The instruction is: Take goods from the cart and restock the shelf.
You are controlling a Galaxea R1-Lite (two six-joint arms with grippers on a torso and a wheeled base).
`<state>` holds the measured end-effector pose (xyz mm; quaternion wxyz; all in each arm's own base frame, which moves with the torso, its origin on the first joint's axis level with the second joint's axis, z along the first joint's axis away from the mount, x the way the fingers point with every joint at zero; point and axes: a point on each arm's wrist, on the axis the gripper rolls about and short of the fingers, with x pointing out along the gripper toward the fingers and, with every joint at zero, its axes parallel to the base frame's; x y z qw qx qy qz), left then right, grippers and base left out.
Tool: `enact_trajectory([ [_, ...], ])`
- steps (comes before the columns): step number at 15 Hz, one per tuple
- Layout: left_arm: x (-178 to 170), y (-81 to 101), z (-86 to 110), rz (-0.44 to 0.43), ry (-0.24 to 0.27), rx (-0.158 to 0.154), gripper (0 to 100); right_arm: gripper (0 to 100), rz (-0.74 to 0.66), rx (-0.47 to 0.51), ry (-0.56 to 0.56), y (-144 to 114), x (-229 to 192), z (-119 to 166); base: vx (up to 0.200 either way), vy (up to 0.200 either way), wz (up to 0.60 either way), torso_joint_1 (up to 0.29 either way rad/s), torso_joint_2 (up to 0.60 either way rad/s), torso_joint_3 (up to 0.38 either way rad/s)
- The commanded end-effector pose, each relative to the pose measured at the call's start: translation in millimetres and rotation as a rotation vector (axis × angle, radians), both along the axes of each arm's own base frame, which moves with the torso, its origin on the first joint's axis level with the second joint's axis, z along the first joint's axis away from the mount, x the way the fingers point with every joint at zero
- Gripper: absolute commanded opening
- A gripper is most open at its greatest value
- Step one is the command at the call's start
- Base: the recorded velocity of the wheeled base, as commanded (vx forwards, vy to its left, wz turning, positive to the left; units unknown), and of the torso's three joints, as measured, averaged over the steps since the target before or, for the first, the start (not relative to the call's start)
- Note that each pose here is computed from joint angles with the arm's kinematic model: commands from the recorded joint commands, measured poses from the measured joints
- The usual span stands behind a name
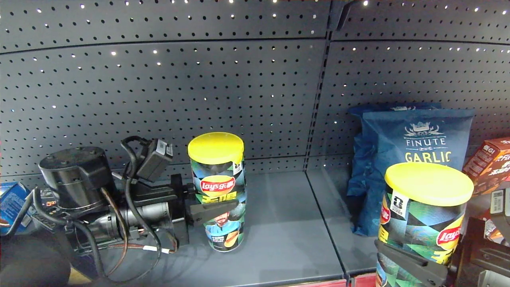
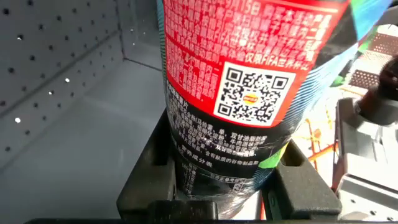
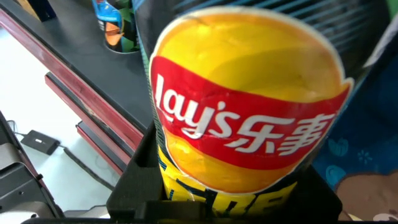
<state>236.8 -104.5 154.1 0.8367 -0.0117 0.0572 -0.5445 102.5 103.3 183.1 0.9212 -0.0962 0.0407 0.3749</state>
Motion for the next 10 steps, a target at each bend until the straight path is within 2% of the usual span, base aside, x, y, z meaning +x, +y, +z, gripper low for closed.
enact_trajectory([
  [1,-8,-0.8,3.4,-0.012,-0.026,-0.008,0,0,0.000,0.000,0.000,-2,-2,-1,0.000,0.000,0.00,0.000,0.00,0.000],
  [4,-7,-5.7,-7.9,-0.012,-0.050,-0.020,0,0,0.000,0.001,-0.001,-2,-2,-1,0.000,0.000,0.00,0.000,0.00,0.000],
  [10,-12,-8.4,-17.7,-0.004,-0.022,-0.011,0,0,-0.001,0.003,-0.004,-3,-3,-1,0.000,0.000,0.00,0.000,0.00,0.000],
])
